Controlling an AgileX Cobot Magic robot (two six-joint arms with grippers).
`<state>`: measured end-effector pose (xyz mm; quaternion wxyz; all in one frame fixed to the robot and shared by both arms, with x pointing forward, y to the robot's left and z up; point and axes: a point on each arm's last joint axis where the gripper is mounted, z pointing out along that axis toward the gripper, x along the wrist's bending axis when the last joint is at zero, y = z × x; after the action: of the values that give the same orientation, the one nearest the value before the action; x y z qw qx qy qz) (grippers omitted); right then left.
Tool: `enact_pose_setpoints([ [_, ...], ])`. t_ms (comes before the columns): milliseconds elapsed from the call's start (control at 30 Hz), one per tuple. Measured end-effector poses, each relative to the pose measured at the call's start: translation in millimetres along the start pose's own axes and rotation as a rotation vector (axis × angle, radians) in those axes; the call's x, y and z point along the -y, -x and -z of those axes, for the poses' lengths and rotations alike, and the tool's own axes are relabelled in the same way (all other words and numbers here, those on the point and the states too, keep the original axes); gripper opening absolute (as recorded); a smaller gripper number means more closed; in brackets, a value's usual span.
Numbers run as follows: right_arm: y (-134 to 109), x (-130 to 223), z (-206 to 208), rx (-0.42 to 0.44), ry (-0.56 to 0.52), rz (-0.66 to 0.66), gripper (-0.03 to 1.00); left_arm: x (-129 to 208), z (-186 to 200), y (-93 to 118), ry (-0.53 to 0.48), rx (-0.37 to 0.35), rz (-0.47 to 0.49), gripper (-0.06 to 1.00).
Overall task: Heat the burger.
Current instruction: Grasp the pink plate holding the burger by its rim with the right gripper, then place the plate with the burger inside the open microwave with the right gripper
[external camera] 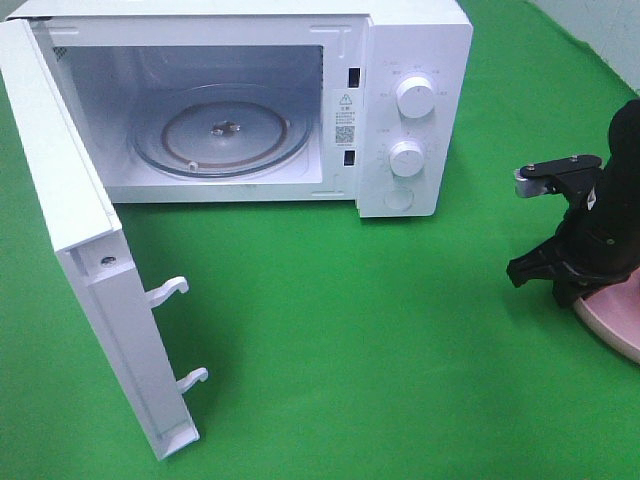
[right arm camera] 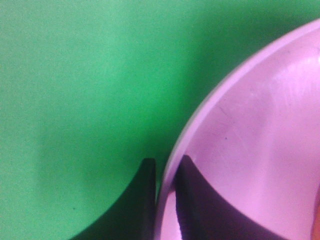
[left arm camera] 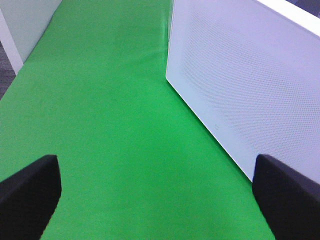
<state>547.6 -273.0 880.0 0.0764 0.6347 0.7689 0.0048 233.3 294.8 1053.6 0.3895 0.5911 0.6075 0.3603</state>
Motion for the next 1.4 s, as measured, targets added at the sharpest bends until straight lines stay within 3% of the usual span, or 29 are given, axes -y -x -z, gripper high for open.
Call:
enact_pose_setpoints([
  [567, -0.9, 0.5, 0.6, 0.022, -0.011, -0.023, 0.07, 0.0, 0.0, 0.0, 0.0, 0.0, 0.0, 0.96],
  [867, -5.9, 4.9, 10.4, 0.136, -0.051, -0.031, 0.01, 0.0, 0.0, 0.0, 0.0, 0.0, 0.0, 0.96],
  [1400, -29.1, 11.2, 16.6, 0.286, -0.086, -0.022, 0.01, 0.0, 0.0, 0.0, 0.0, 0.0, 0.0, 0.96],
])
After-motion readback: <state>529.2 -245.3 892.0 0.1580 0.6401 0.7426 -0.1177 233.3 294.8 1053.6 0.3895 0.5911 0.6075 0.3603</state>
